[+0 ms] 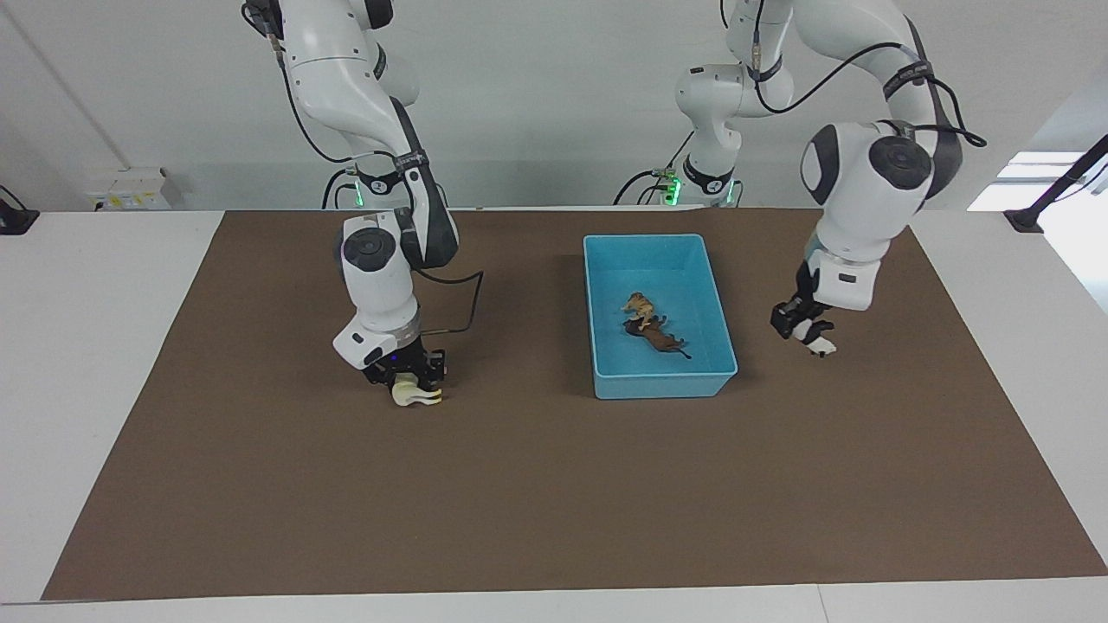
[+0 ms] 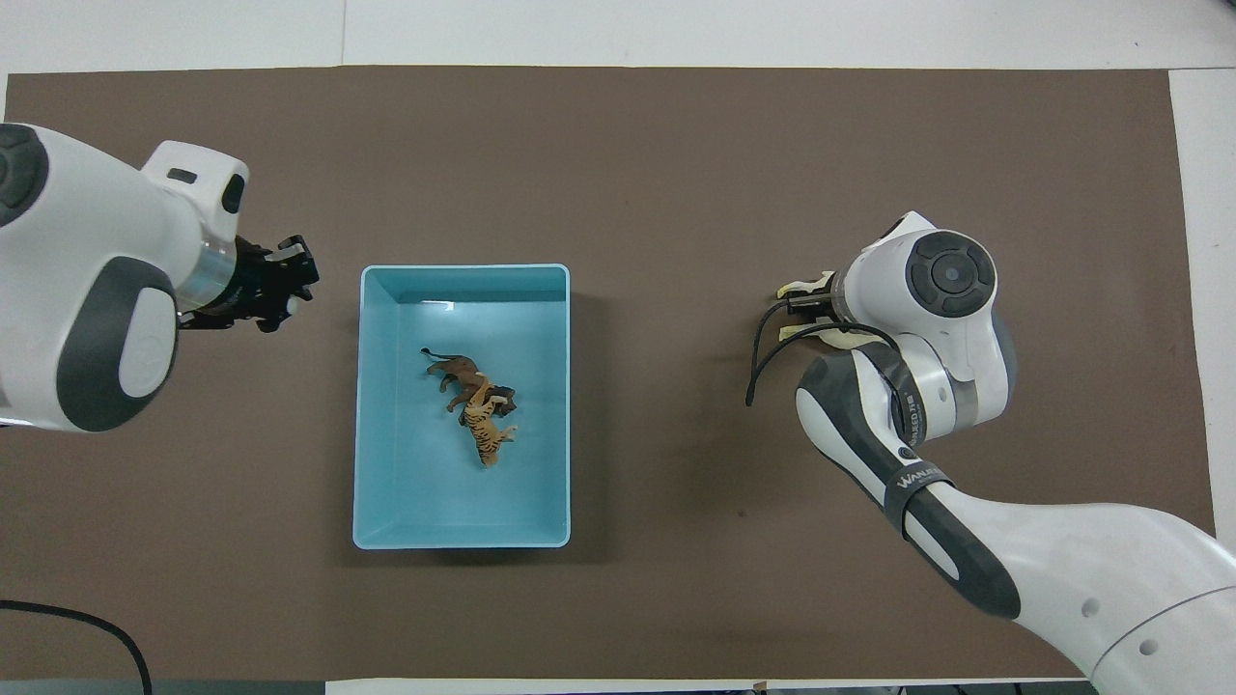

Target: Put all toys into storage box

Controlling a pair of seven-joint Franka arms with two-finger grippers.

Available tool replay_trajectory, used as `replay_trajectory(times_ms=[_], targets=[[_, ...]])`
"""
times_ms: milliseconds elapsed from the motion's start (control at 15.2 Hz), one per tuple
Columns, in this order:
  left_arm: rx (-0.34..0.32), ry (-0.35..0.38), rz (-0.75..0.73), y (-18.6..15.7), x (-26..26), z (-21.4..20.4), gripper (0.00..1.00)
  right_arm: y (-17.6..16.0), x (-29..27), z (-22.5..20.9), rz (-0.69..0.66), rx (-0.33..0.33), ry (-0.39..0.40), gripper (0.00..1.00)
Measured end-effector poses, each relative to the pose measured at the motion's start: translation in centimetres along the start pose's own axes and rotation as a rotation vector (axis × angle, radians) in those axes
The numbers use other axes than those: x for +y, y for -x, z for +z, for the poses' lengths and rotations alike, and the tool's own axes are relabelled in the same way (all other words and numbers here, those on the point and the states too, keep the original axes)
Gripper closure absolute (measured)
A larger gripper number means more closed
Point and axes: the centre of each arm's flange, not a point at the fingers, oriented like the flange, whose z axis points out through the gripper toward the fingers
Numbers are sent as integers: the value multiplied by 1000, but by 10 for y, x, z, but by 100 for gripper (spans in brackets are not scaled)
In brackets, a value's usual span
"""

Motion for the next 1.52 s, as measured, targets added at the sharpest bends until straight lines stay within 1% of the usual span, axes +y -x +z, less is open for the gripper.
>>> replay_trajectory(times_ms=[66,132,198,264,330,462,528,594,726,792,924,1056,1122,1254,1386,1518], targets=[[-5,1,-23,21,21,1,52,1,-2,0,-3,-5,1,58],[-10,-4,-39,41,39,4,47,1,-3,-1,-6,-15,4,58],[-16,-10,-41,57,50,8,47,0,-5,-3,-8,-26,6,58],[-21,-17,-38,67,57,12,42,-4,-8,-9,-11,-38,10,58],[-25,-21,-36,72,60,14,33,-9,-13,-19,-17,-52,14,58],[-28,-26,-44,69,55,13,13,-26,-32,-54,-27,-76,24,58],[-27,-26,-48,64,48,10,5,-35,-45,-79,-22,-85,28,58],[-24,-22,-45,56,38,4,0,-43,-61,-105,-14,-90,31,58],[-17,-15,-25,32,6,-14,0,-50,-112,-150,3,-77,25,58],[-17,-14,-7,17,-15,-24,0,-48,-141,-164,19,-73,16,58],[-32,-22,65,-11,-61,-48,0,-33,-215,-180,52,-71,-6,58],[-62,-32,165,-26,-90,-73,0,-11,-290,-189,63,-62,-17,58],[-71,-33,218,-29,-97,-83,0,0,-321,-189,60,-56,-23,58],[-76,-31,286,-31,-100,-95,0,24,-371,-174,50,-53,-29,58],[-93,-36,330,-32,-97,-99,0,50,-412,-142,28,-52,-33,58],[-116,-43,348,-36,-99,-100,0,69,-442,-112,32,-39,-49,58]])
